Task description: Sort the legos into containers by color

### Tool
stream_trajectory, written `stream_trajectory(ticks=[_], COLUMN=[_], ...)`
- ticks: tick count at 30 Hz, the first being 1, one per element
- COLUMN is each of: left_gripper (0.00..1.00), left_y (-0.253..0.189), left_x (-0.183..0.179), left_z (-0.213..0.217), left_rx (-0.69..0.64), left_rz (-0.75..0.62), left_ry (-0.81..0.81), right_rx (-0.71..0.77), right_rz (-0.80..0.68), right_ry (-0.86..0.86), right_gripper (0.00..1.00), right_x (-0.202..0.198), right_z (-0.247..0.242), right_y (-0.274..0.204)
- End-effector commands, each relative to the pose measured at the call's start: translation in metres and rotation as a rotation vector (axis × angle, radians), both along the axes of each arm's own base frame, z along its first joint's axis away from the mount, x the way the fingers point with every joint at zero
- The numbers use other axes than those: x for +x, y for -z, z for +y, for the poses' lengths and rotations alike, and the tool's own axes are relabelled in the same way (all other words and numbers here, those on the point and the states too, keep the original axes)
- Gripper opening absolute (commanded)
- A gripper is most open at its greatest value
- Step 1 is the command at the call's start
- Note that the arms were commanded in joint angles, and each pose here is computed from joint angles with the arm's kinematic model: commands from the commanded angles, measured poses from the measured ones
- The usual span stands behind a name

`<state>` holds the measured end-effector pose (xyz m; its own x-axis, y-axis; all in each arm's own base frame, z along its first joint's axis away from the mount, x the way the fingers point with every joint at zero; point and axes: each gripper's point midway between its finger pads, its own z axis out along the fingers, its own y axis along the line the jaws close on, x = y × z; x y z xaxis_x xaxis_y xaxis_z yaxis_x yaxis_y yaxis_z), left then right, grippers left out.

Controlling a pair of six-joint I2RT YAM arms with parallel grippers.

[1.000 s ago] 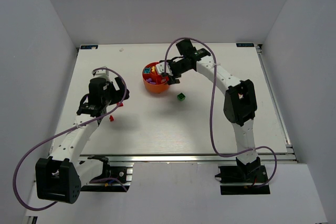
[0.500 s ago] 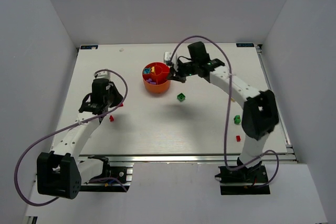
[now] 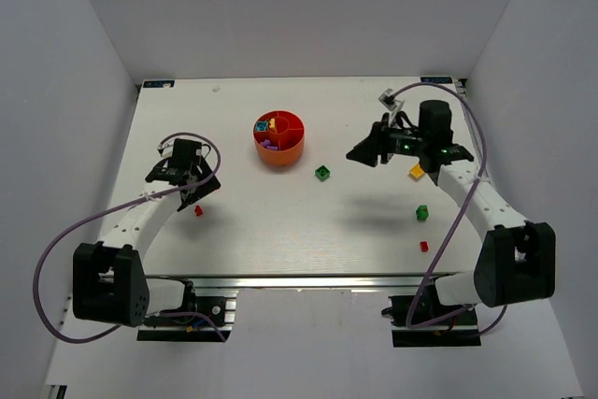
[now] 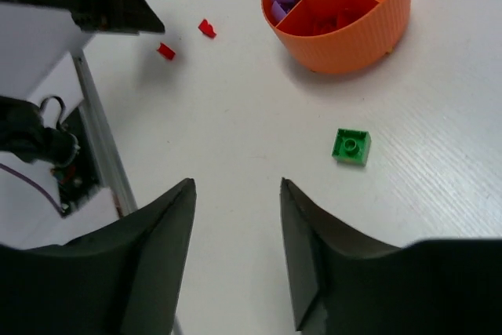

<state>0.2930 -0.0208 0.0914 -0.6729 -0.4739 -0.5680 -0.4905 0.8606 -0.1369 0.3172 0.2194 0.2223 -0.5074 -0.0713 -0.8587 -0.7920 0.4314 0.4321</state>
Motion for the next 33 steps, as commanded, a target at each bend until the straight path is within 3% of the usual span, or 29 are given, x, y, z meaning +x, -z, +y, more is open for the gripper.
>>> stream_trajectory(ticks=[1, 3, 12, 15, 23, 26, 30, 33], left_gripper=[0.83, 0.8, 0.72, 0.65, 0.29, 0.24, 0.08, 0.0], left_y=[0.009, 0.02, 0.047, 0.053, 0.045, 0.035, 0.013, -0.004], left_x=[-0.011, -0.013, -0.012, -0.008, 0.001, 0.007, 0.015, 0.022], left_z=[0.012, 0.012, 0.014, 0.013, 0.014, 0.007, -0.008, -0.042], left_rx=[0.03, 0.034, 0.075, 0.079, 0.093, 0.082, 0.05, -0.061], left_rz=[0.074, 0.12, 0.197, 0.211, 0.184, 0.155, 0.08, -0.013], left_ry=[-0.098, -0.105, -0.101, -0.094, -0.077, -0.033, 0.138, 0.348], right_rx=[0.112, 0.12, 0.134, 0.137, 0.142, 0.145, 0.142, 0.133], right_rz=[-0.058, -0.07, -0.095, -0.103, -0.119, -0.124, -0.136, -0.159], right_ry=[0.004, 0.037, 0.085, 0.094, 0.111, 0.114, 0.119, 0.131], right_gripper=[0.49, 0.39, 0.38, 0.38, 0.34, 0.34, 0.32, 0.31], right_x=[-0.005, -0.001, 0.002, 0.001, 0.001, 0.001, 0.001, 0.001], right_z=[-0.021, -0.036, -0.065, -0.069, -0.079, -0.081, -0.082, -0.084], right_y=[-0.041, -0.046, -0.055, -0.057, -0.058, -0.058, -0.059, -0.06])
